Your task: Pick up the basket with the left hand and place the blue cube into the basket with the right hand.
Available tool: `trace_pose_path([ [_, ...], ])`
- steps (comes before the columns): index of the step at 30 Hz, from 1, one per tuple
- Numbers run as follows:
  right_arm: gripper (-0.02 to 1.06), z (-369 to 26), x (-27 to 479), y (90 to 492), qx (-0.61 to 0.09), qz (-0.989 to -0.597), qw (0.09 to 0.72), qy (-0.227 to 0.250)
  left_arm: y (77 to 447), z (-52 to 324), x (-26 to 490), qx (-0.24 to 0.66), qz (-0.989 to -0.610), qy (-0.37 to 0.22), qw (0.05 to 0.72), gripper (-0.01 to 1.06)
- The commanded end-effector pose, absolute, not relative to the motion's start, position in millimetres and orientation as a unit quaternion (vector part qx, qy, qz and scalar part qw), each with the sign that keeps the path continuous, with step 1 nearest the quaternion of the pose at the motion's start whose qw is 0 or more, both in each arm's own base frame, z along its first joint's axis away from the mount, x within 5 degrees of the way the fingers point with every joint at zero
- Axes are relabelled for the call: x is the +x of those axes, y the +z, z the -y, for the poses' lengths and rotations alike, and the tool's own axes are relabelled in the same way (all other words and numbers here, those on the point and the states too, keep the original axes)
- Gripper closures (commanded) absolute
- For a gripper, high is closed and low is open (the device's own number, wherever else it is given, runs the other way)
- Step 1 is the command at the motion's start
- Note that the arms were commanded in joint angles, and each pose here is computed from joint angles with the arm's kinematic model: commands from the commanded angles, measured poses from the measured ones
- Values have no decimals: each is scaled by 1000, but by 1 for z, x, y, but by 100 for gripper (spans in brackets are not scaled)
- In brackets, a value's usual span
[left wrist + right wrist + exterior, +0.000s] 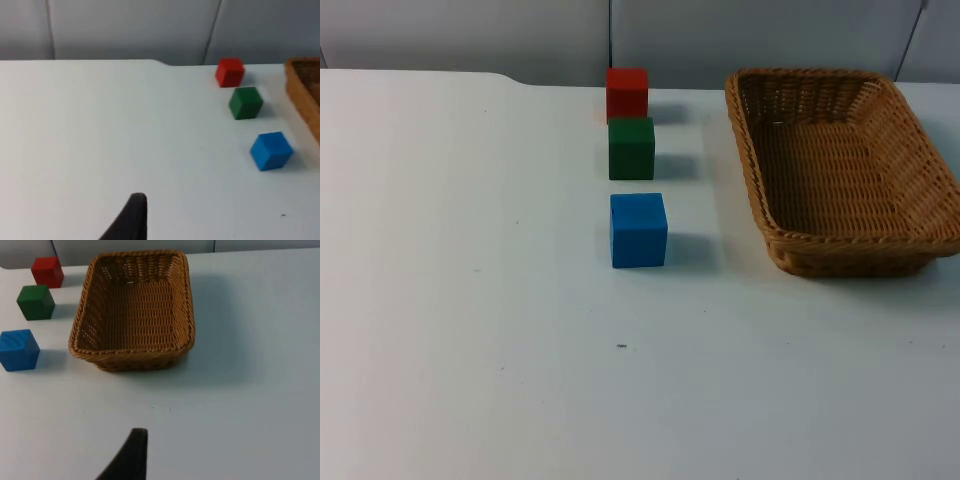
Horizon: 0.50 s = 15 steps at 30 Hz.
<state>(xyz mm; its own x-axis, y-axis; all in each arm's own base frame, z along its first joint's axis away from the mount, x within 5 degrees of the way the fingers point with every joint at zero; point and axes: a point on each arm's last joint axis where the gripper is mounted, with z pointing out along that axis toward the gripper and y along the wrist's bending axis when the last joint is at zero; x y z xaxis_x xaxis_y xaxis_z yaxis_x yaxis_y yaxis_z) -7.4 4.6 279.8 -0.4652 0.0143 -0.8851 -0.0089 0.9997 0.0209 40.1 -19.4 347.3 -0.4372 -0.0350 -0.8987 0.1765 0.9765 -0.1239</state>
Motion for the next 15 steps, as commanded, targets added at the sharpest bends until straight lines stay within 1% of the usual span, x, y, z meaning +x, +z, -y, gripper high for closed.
trace_pose_path([
  [1, 0, -4, -7, 278, 3, -855, 518, 7, 353, 25, 50, 58, -834, -129, 533, 0],
  [3, 0, -4, -7, 278, 3, -855, 518, 7, 357, 32, 67, 76, -838, -161, 515, 0],
  [4, 0, -4, -7, 278, 3, -855, 518, 7, 357, 32, 67, 76, -838, -161, 515, 0],
  [8, 0, -4, -7, 278, 3, -855, 518, 7, 364, 47, 98, 123, -828, -237, 493, 0],
  [9, 0, -4, -7, 278, 3, -855, 518, 7, 364, 47, 98, 123, -828, -237, 493, 0],
  [13, 0, -4, -7, 278, 3, -855, 518, 7, 368, 56, 132, 144, -818, -290, 475, 0],
  [15, 0, -4, -7, 278, 3, -855, 518, 7, 367, 58, 141, 149, -817, -299, 470, 0],
])
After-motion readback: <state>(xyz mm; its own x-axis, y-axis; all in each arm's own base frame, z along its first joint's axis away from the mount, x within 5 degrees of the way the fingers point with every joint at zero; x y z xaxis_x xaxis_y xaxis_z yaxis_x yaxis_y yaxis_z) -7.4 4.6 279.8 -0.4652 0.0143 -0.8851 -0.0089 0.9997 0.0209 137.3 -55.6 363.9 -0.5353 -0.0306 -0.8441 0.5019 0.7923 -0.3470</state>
